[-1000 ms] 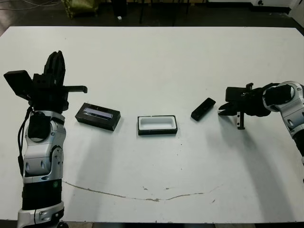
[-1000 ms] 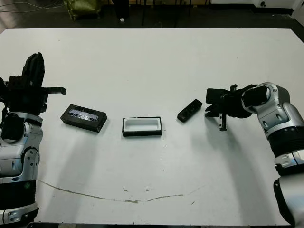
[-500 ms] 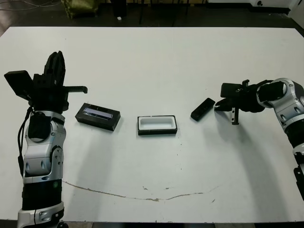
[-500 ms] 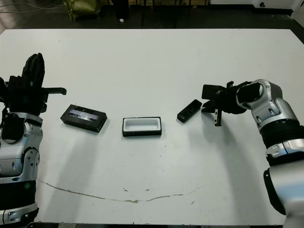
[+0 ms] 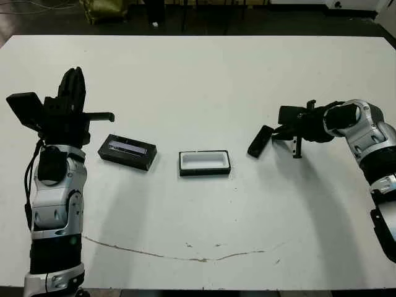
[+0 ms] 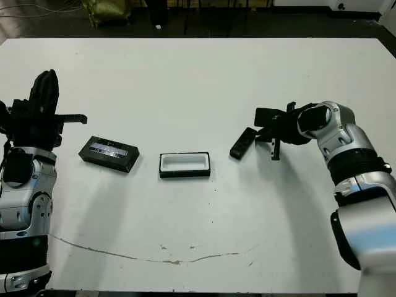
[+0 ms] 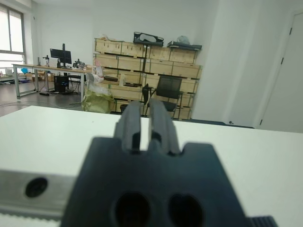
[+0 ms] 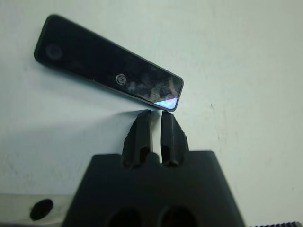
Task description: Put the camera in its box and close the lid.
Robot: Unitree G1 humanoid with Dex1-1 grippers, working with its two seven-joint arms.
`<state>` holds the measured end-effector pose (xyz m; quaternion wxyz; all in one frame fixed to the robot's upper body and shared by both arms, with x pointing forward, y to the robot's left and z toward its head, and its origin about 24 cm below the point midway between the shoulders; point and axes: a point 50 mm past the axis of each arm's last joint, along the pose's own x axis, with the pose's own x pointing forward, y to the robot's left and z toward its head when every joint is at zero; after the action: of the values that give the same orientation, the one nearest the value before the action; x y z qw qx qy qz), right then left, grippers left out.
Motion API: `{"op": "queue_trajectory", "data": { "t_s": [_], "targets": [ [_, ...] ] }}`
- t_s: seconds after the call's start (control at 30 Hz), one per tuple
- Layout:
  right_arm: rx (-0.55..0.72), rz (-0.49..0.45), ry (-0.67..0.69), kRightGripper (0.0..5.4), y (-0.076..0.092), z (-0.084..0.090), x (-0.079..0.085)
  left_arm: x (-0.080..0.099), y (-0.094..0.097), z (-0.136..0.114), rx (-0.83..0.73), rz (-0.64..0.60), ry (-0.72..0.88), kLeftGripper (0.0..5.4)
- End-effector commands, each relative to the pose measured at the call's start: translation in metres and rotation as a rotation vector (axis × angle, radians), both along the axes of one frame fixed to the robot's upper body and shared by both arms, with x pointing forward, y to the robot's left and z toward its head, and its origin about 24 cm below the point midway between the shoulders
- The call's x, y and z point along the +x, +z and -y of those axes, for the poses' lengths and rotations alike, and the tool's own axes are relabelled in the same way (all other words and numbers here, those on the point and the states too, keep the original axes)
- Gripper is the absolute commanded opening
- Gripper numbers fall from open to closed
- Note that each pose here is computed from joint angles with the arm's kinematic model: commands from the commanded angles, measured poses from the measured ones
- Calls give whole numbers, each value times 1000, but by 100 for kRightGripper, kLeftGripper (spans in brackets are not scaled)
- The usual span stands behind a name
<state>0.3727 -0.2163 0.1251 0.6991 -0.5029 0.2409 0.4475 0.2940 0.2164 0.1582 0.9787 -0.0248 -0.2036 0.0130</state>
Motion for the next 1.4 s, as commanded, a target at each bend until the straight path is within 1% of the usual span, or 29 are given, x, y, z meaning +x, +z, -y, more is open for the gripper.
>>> {"op": "queue_trajectory", "data": {
  "t_s": [0.03,0.27,0.5,0.7,0.93,1.1,1.23,1.3,1.4],
  "targets": [
    [-32,-90,7,0,-27,-5,-7,-2,-9,-2,0,-37,11,4],
    [-1,-89,-4,0,-30,-12,-5,-2,-9,-2,-4,-36,13,4],
    [27,-66,31,0,-33,-22,-3,-2,-8,-2,11,-29,11,4],
    [15,-43,47,0,-35,-28,-2,-2,-8,-2,-5,-30,12,4],
    [-19,-38,22,0,-37,-31,1,-2,-9,-2,-2,-37,20,4],
    [-16,-34,18,0,-38,-34,2,-3,-9,-2,-8,-39,16,4],
    [-40,-38,8,0,-39,-39,4,-3,-10,-2,-9,-37,12,4],
    [-32,-55,17,0,-39,-43,4,-3,-10,-2,-7,-39,15,4],
    [-31,-57,34,0,-38,-46,4,-3,-10,-2,-3,-36,17,4]
  ]
}}
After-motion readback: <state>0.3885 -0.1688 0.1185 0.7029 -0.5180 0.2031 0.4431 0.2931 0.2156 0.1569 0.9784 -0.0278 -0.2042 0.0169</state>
